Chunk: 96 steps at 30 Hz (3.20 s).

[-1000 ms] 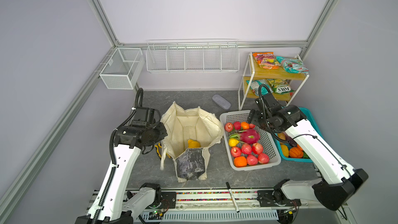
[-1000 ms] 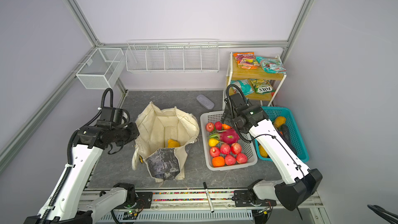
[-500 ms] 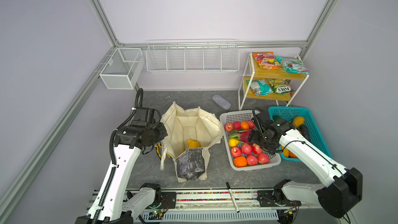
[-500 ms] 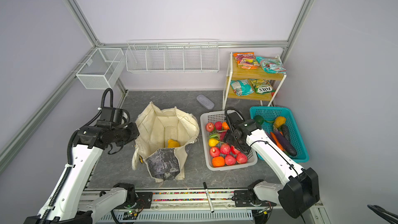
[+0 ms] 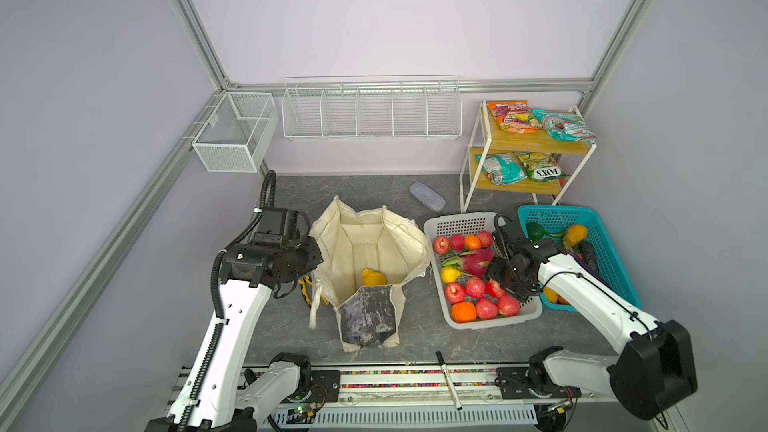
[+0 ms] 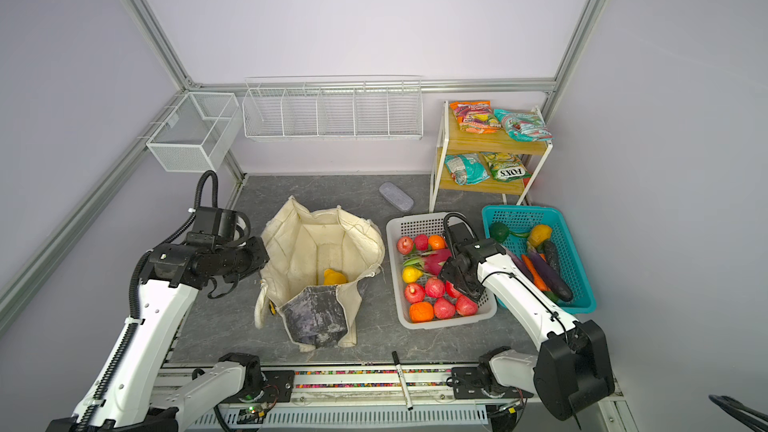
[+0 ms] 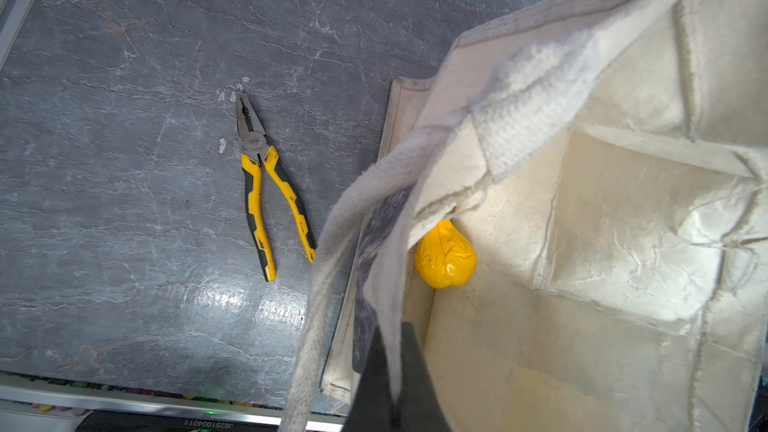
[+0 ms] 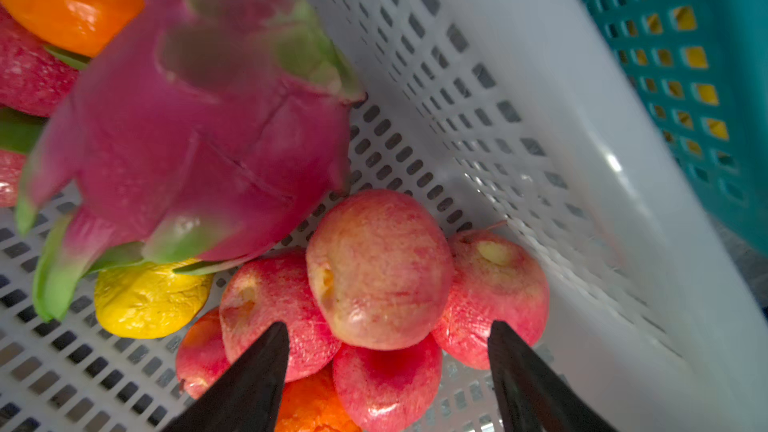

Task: Place the food into the grocery bag and tie it
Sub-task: 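Move the right gripper over the white basket above a red apple, then lower the right gripper and grasp the red apple in the basket, then lift the red apple with the right gripper and carry it over the bag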

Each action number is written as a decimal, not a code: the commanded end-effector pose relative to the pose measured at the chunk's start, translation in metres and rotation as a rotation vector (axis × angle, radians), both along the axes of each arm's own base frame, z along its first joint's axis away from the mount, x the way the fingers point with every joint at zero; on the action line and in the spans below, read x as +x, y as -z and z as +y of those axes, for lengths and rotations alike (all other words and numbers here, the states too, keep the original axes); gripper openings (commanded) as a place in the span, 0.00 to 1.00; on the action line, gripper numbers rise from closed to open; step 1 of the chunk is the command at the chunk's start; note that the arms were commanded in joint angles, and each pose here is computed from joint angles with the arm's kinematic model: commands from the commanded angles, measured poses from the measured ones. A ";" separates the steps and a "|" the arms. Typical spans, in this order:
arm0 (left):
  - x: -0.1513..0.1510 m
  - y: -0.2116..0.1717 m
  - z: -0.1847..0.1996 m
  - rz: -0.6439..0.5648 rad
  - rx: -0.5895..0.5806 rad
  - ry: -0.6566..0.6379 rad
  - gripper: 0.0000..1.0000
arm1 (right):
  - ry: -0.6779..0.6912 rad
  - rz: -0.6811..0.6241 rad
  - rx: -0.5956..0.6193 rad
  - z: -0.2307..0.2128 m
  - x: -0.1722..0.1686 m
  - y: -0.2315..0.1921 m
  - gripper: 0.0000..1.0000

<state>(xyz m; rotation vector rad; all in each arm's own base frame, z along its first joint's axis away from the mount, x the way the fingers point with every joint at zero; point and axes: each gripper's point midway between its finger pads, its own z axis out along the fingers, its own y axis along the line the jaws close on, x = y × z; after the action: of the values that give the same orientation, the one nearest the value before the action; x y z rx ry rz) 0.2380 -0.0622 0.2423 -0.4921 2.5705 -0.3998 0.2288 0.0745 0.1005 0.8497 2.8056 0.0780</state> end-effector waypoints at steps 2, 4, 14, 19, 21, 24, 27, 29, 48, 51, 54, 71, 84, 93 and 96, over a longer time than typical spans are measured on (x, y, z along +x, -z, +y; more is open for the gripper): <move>-0.004 0.000 -0.001 0.001 -0.003 0.004 0.00 | -0.032 -0.006 0.005 0.002 0.009 0.007 0.77; -0.003 0.000 -0.001 0.001 -0.003 0.004 0.00 | -0.040 0.003 -0.002 0.000 0.010 0.009 0.76; -0.002 -0.001 -0.001 -0.002 -0.005 0.003 0.00 | -0.071 0.066 -0.027 -0.004 0.005 0.022 0.80; -0.002 0.000 -0.001 0.000 -0.007 0.004 0.00 | -0.085 0.080 -0.037 -0.006 0.003 0.028 0.79; -0.002 0.000 -0.001 0.000 -0.006 0.004 0.00 | -0.087 0.081 -0.043 -0.007 0.003 0.030 0.78; -0.003 0.001 -0.001 0.001 -0.005 0.003 0.00 | -0.100 0.083 -0.054 -0.009 0.002 0.033 0.76; -0.004 0.001 0.000 0.002 -0.004 0.001 0.00 | -0.110 0.084 -0.061 -0.010 0.002 0.033 0.75; -0.004 0.001 0.000 0.000 -0.003 0.000 0.00 | -0.113 0.083 -0.060 -0.009 0.003 0.034 0.75; -0.006 0.002 0.001 0.001 0.000 0.000 0.00 | -0.122 0.093 -0.055 -0.008 0.001 0.038 0.59; -0.006 0.003 0.001 0.005 0.001 0.000 0.00 | -0.123 0.097 -0.057 -0.009 -0.001 0.037 0.58; -0.006 0.003 0.001 0.003 0.001 0.001 0.00 | -0.122 0.064 -0.045 -0.005 0.008 0.025 0.57; 0.005 0.008 -0.005 0.015 -0.008 0.016 0.00 | -0.205 -0.276 0.130 0.035 0.036 -0.139 0.56; 0.013 0.006 -0.009 0.003 -0.027 0.019 0.00 | -0.918 -0.584 0.263 0.232 0.041 -0.255 0.58; 0.009 0.002 -0.008 -0.003 -0.021 0.028 0.00 | -1.279 -0.414 0.194 0.333 0.022 -0.193 0.58; 0.008 -0.001 -0.007 -0.010 -0.019 0.025 0.00 | -1.342 -0.377 0.178 0.349 0.017 -0.176 0.58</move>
<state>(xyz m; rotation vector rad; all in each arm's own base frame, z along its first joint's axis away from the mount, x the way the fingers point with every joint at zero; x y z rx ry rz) 0.2492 -0.0684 0.2357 -0.4850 2.5812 -0.4263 0.2598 0.4257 0.2790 -0.8695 2.4708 0.6263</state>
